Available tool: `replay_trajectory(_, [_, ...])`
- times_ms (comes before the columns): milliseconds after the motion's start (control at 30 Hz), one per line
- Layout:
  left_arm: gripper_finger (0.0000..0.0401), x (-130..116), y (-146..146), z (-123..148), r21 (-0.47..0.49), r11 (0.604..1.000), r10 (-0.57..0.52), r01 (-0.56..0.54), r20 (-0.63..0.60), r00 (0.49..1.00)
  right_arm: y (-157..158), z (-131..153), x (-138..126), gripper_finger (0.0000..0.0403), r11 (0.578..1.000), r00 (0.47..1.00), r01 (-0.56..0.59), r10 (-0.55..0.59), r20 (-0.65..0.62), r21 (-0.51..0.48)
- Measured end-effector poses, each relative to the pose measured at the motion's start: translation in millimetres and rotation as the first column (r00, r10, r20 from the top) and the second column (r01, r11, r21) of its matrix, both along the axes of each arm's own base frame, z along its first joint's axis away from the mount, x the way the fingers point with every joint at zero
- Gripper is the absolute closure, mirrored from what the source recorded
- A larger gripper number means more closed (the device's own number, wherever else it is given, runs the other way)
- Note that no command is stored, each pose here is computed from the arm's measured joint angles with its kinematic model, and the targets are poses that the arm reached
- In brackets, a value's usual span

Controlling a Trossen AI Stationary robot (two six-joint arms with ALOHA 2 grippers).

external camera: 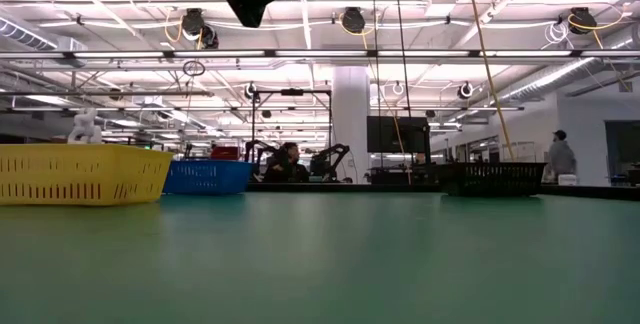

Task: Sort & place blocks by color
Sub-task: Put the red block into the yellow bin

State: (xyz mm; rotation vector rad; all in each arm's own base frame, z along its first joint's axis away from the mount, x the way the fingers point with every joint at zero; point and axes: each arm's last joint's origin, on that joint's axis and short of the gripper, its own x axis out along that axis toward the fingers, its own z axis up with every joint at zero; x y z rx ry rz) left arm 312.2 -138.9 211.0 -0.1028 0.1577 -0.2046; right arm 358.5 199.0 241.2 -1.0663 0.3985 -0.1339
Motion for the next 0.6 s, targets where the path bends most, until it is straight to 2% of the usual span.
replay_trajectory(133, [0.0123, 0, 0, 2, 0.035, 0.999, -0.002, 0.001, 0.029, 1.0, -1, -2, 0, 0.0288, 1.0, 1.0, -0.003, 0.002, -0.02, -0.018])
replay_trajectory(333, [0.0194, 3, 4, 7, 0.065, 0.998, -0.013, 0.007, 0.09, 0.996, 0, -1, -1, 0.0279, 0.995, 0.999, -0.027, 0.023, -0.046, -0.099])
replay_trajectory(600, [0.0274, 6, 12, 7, 0.051, 0.998, -0.048, 0.044, 0.083, 0.995, 0, -1, -1, 0.0275, 0.994, 0.999, -0.024, 0.019, -0.049, -0.107])
